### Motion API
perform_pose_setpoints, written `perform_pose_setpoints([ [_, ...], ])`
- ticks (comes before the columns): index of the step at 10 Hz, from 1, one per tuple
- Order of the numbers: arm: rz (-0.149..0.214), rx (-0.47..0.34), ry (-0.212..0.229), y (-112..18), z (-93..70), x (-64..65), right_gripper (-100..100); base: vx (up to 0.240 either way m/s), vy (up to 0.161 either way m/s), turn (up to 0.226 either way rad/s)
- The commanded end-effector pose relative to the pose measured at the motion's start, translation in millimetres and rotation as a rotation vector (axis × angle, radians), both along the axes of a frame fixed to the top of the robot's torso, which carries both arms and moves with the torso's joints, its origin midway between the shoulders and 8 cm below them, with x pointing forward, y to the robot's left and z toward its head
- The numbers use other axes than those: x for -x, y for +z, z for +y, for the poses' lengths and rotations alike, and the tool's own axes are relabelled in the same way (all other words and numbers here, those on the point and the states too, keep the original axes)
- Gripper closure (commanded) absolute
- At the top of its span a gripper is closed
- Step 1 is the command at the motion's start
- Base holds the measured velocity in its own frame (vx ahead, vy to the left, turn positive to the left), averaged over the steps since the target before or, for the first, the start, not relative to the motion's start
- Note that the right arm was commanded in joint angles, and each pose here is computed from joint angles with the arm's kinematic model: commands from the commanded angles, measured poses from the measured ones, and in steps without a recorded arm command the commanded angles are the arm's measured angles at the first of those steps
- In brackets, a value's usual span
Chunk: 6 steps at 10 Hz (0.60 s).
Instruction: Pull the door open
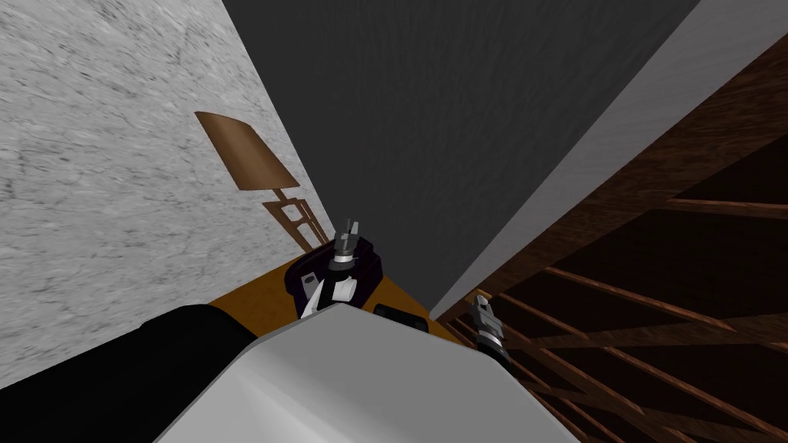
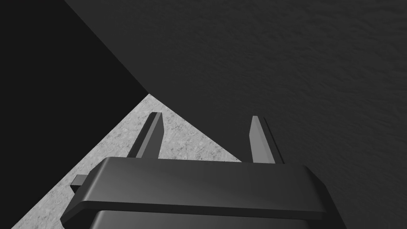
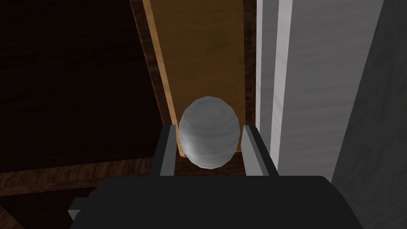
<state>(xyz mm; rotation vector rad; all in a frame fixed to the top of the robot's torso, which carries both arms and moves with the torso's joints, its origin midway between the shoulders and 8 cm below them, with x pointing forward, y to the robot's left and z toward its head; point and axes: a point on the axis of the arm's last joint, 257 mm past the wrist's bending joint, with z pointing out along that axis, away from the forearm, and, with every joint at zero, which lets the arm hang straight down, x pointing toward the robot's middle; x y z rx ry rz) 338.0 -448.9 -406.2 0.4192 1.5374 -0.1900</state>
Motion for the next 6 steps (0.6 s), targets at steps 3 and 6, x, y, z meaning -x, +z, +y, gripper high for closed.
perform_pose_setpoints([
  [3, -0.032, -0.084, -0.002, -0.9, 0.7, -1.6, 100, -0.019, -0.004, 0.019],
  [6, -0.063, -0.158, -0.004, -0.9, 0.5, -2.9, 100, -0.023, -0.002, 0.017],
])
